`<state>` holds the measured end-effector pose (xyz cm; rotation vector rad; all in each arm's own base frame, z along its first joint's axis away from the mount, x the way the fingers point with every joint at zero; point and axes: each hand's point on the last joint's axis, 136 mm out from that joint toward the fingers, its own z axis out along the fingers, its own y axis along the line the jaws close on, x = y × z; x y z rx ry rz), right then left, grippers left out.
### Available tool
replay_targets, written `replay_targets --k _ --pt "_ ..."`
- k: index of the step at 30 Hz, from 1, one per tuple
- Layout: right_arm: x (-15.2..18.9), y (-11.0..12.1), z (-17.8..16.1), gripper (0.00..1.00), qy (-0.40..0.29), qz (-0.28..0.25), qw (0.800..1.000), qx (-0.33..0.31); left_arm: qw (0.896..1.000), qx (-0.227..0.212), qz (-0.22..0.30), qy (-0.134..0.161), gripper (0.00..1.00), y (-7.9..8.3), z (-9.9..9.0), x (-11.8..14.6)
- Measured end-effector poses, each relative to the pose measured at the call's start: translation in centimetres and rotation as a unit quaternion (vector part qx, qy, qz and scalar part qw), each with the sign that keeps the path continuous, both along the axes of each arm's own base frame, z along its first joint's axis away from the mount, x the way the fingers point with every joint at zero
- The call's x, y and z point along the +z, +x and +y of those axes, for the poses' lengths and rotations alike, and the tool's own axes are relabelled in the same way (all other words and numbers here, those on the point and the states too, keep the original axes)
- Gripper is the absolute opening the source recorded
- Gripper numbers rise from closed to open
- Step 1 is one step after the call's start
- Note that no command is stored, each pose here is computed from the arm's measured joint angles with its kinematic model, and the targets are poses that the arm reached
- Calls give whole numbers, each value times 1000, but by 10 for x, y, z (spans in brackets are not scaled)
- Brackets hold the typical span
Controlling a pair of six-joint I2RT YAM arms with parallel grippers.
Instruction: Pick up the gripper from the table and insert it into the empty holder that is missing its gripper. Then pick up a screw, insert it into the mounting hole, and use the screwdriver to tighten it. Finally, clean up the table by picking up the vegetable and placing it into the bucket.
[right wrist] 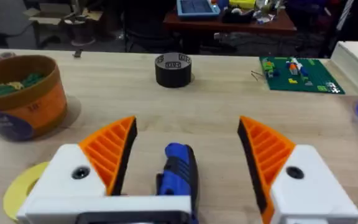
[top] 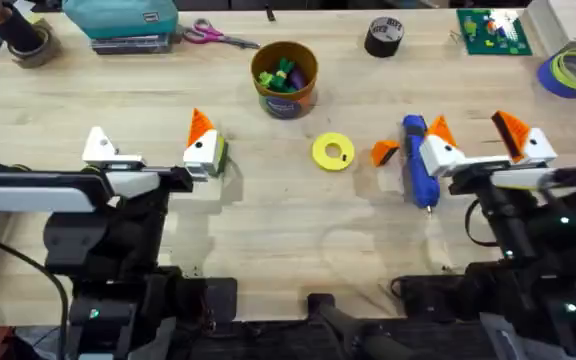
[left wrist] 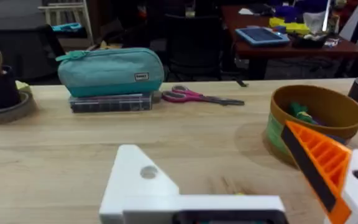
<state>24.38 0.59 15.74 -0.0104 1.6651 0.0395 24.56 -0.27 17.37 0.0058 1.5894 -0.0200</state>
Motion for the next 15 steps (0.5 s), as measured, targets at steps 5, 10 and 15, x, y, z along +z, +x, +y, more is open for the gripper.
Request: replay_targets --k 5,10,15 --pt "54 -10 0 995 14 -44 999 -1 1000 -5 22 -12 986 -12 -2 23" --pt "120 -33 0 996 18 -87 996 0 1000 -5 26 -15 986 -28 -2 78" --pt "155 -43 0 995 20 -75 997 0 998 -4 57 -17 986 -28 -2 119"
